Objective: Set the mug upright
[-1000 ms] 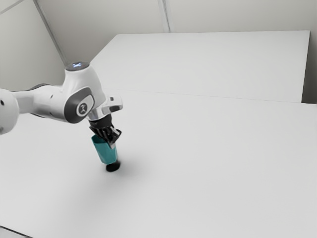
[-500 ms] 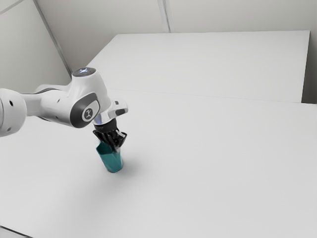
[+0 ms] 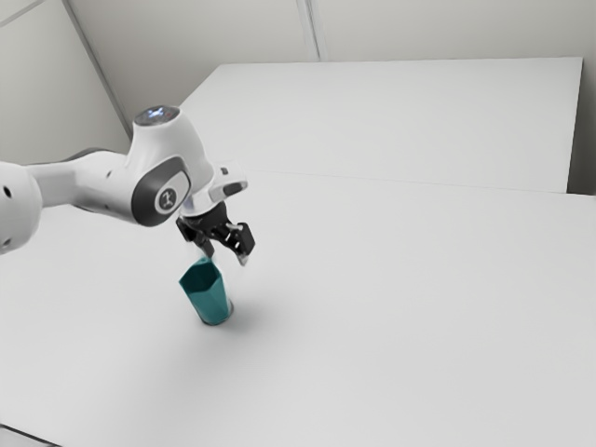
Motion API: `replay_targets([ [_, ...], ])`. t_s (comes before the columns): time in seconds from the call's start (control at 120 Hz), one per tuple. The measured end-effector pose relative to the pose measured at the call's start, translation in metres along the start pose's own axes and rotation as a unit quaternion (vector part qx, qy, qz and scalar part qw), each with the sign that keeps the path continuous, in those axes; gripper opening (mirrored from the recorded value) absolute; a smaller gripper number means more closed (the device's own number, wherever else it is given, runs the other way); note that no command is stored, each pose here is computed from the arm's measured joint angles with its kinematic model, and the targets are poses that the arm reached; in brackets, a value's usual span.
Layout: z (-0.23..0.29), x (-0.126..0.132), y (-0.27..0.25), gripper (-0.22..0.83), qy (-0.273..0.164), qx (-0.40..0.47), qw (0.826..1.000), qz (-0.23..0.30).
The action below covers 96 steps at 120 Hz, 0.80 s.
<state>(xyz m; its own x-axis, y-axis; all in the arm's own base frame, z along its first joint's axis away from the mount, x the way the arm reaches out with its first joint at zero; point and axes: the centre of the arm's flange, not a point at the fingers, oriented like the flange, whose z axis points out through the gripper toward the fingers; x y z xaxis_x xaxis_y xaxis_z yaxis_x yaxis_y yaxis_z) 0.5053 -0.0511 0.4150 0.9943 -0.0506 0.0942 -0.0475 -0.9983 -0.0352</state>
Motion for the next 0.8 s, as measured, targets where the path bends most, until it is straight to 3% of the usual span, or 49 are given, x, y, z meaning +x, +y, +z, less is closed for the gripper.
replay_targets([
  [0.225,-0.061,0.031,-0.001,0.56,0.001,-0.001,1.000,-0.008],
  [0.483,-0.123,0.068,-0.011,0.58,-0.028,-0.002,0.999,-0.021],
  [0.8,-0.187,0.075,-0.028,0.59,-0.049,0.005,0.998,-0.036],
])
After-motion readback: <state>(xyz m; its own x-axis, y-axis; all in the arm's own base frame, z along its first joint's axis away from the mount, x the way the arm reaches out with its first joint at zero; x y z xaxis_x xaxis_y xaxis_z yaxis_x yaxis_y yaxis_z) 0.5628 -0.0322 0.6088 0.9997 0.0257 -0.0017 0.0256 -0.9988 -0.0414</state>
